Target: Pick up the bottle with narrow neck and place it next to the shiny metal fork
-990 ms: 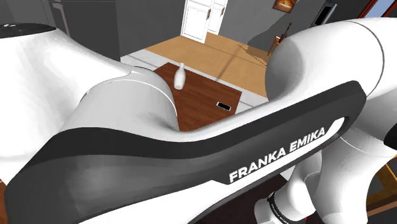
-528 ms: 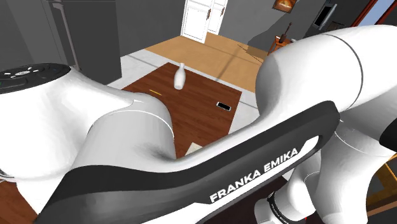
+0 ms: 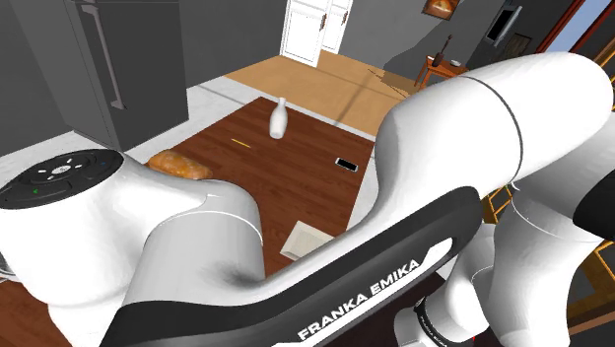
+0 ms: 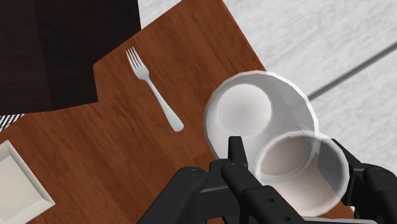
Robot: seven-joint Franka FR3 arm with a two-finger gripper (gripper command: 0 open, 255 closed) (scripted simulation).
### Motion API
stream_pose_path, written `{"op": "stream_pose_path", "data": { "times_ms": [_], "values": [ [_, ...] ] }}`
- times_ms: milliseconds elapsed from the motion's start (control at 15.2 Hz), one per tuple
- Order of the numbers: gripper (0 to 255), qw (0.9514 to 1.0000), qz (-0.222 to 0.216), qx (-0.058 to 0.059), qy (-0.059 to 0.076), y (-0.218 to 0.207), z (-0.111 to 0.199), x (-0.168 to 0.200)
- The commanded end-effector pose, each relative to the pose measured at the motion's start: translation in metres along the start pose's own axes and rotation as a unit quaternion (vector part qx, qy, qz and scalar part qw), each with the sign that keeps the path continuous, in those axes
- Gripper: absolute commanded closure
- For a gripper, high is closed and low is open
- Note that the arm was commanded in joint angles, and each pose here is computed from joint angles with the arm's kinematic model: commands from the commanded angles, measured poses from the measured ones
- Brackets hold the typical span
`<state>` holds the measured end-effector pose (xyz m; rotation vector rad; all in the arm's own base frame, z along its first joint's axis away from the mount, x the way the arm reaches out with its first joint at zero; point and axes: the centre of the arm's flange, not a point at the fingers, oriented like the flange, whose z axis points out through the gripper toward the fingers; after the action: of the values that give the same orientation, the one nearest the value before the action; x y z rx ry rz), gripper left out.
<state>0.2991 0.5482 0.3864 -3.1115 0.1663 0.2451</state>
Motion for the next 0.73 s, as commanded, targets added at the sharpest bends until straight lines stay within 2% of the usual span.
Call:
{"op": "stream_pose_path", "data": {
  "times_ms": [0,660],
  "values": [
    [255,1.0,0.0,0.0,0.0,0.001,0.011,0.002],
    [255,1.0,0.0,0.0,0.0,0.001,0.063,0.01]
  ]
}}
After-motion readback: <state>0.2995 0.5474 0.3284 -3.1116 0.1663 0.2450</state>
